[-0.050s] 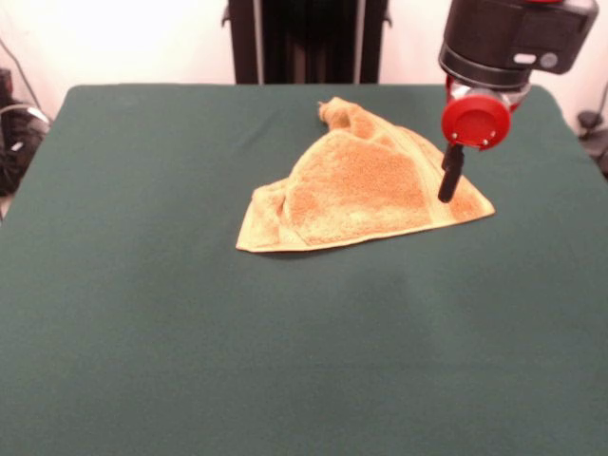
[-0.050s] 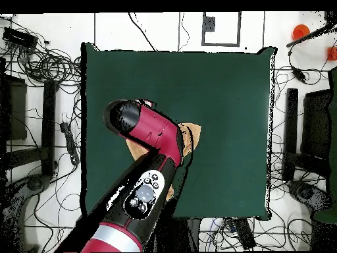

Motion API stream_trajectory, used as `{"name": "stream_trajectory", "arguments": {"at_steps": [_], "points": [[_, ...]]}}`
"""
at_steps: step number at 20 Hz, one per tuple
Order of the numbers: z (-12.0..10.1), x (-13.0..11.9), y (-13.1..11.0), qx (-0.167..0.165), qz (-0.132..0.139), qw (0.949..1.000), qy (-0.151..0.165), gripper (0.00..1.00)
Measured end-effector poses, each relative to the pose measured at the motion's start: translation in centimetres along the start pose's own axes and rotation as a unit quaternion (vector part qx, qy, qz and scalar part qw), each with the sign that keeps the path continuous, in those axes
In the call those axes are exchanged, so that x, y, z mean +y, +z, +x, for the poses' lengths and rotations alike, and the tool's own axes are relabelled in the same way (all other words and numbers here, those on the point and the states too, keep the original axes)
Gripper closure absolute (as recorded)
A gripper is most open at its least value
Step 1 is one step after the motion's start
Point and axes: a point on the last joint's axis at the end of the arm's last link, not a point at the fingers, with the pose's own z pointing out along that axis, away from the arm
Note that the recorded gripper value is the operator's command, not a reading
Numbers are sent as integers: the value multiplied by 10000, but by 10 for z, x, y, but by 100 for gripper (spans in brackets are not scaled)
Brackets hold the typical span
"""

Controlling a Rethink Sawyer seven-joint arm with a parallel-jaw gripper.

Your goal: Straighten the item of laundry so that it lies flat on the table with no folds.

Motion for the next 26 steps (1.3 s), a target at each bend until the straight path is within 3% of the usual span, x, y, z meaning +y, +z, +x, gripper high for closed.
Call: {"name": "stream_trajectory", "arguments": {"at_steps": [26], "points": [[8, -11, 13, 137, 2, 9998, 107, 0]]}}
